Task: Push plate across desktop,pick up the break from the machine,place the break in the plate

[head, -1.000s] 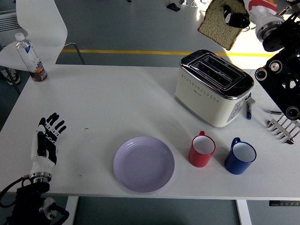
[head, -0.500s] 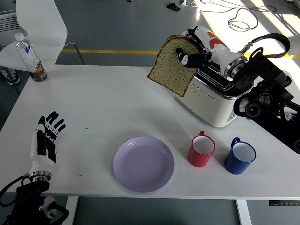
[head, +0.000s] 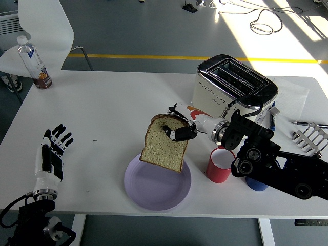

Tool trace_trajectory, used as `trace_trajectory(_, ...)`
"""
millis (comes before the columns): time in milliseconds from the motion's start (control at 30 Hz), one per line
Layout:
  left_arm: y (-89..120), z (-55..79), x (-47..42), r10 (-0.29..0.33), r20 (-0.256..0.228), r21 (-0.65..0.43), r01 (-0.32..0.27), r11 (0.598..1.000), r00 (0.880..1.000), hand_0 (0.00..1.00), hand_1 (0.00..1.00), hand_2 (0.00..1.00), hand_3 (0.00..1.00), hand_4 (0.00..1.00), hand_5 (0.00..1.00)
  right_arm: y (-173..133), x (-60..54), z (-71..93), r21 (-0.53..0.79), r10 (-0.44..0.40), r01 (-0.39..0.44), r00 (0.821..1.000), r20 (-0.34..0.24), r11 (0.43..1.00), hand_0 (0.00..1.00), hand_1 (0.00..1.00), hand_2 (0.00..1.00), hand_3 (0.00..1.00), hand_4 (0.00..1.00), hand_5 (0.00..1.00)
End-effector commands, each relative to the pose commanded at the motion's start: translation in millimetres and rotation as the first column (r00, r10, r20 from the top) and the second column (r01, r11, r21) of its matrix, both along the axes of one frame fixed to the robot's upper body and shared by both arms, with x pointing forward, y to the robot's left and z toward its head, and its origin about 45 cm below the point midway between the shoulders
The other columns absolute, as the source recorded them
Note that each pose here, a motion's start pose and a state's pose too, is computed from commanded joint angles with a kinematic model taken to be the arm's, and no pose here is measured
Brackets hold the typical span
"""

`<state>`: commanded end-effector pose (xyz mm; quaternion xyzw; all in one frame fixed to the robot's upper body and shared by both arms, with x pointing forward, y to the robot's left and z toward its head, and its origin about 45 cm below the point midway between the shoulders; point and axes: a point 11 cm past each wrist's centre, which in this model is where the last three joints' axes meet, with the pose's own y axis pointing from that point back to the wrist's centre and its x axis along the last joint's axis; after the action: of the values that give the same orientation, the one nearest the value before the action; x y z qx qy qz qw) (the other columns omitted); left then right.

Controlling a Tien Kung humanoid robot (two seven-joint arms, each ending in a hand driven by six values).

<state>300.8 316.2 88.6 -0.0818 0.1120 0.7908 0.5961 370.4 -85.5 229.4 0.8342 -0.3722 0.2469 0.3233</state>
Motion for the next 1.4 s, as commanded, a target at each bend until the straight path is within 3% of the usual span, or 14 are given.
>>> trace_trajectory(267, -0.1, -4.9, -3.4, -0.002, -0.017, -0.001, 0.002, 1.000, 1.000, 0.721, 0.754, 0.852, 0.758, 0.540, 0.998, 1.1, -7.8, -27.2, -0.009, -0.003, 0.003, 1.000, -0.026, 1.000, 0.361, 0.405, 0.471, 0.498, 0.150, 0.030)
trace_trajectory(433, -1.1, -4.8, -3.4, -0.006, -0.017, -0.001, 0.006, 1.000, 1.000, 0.720, 0.753, 0.853, 0.756, 0.540, 0.998, 1.4, -7.6, -37.9, -0.018, -0.019, 0.020, 1.000, 0.022, 1.000, 0.406, 0.453, 0.502, 0.521, 0.180, 0.053)
trace_trajectory(567, -1.7, -5.1, -4.1, -0.007, -0.019, -0.001, 0.007, 1.000, 1.000, 0.720, 0.753, 0.853, 0.756, 0.540, 0.998, 4.0, -13.1, -49.8, -0.031, 0.004, -0.003, 1.000, 0.007, 1.000, 0.406, 0.453, 0.502, 0.521, 0.180, 0.053)
trace_trajectory(600, -1.7, -5.1, -4.2, -0.007, -0.019, -0.001, 0.007, 1.000, 1.000, 0.720, 0.753, 0.853, 0.756, 0.538, 0.998, 4.1, -13.3, -50.3, -0.031, 0.005, -0.005, 1.000, 0.007, 0.999, 0.403, 0.534, 0.537, 0.577, 0.313, 0.137)
trace_trajectory(733, -1.5, -6.8, -6.1, -0.005, -0.024, 0.000, 0.005, 1.000, 1.000, 0.720, 0.753, 0.853, 0.756, 0.538, 0.998, 5.7, -19.4, -62.5, -0.058, 0.034, -0.035, 0.999, -0.022, 0.998, 0.403, 0.534, 0.537, 0.577, 0.313, 0.137)
trace_trajectory(767, -1.6, -7.2, -6.5, -0.005, -0.025, 0.000, 0.005, 1.000, 1.000, 0.720, 0.753, 0.853, 0.756, 0.538, 0.998, 6.2, -19.9, -63.7, -0.059, 0.037, -0.038, 0.999, -0.026, 0.998, 0.403, 0.534, 0.537, 0.577, 0.313, 0.137)
trace_trajectory(800, -1.7, -7.6, -6.9, -0.006, -0.027, 0.000, 0.006, 1.000, 1.000, 0.719, 0.752, 0.853, 0.751, 0.535, 0.998, 6.9, -20.2, -64.8, -0.060, 0.039, -0.041, 0.999, -0.029, 0.997, 0.420, 0.553, 0.547, 0.576, 0.398, 0.177)
trace_trajectory(967, -2.6, -8.8, -8.0, -0.008, -0.030, 0.001, 0.008, 1.000, 1.000, 0.719, 0.752, 0.853, 0.751, 0.535, 0.998, 12.2, -20.1, -65.9, -0.059, 0.064, -0.065, 0.998, -0.023, 0.996, 0.420, 0.553, 0.547, 0.576, 0.398, 0.177)
trace_trajectory(1000, -2.8, -8.9, -8.1, -0.009, -0.030, 0.001, 0.009, 1.000, 0.999, 0.719, 0.753, 0.853, 0.750, 0.532, 0.998, 13.2, -19.8, -65.9, -0.059, 0.071, -0.072, 0.997, -0.016, 0.996, 0.521, 0.555, 0.573, 0.713, 0.494, 0.198)
trace_trajectory(1167, -3.4, -9.6, -9.0, -0.011, -0.033, 0.002, 0.011, 1.000, 0.999, 0.719, 0.753, 0.853, 0.750, 0.532, 0.998, 16.4, -21.5, -69.8, -0.081, 0.119, -0.119, 0.993, -0.008, 0.990, 0.521, 0.555, 0.573, 0.713, 0.494, 0.198)
trace_trajectory(1200, -3.2, -9.7, -9.2, -0.010, -0.033, 0.002, 0.010, 1.000, 0.999, 0.718, 0.751, 0.853, 0.749, 0.529, 0.998, 16.8, -22.7, -71.6, -0.088, 0.135, -0.135, 0.991, -0.008, 0.987, 0.714, 0.713, 0.776, 0.875, 0.742, 0.362)
trace_trajectory(1367, -2.3, -9.3, -9.0, -0.007, -0.032, 0.002, 0.007, 1.000, 0.999, 0.718, 0.751, 0.853, 0.749, 0.529, 0.998, 18.4, -24.9, -75.3, -0.117, 0.181, -0.180, 0.983, 0.000, 0.977, 0.714, 0.713, 0.776, 0.875, 0.742, 0.362)
trace_trajectory(1400, -2.0, -8.9, -8.6, -0.006, -0.031, 0.001, 0.006, 1.000, 1.000, 0.719, 0.752, 0.852, 0.749, 0.524, 0.998, 18.8, -23.9, -74.5, -0.118, 0.186, -0.183, 0.982, 0.015, 0.976, 0.815, 0.814, 0.913, 0.958, 0.794, 0.406)
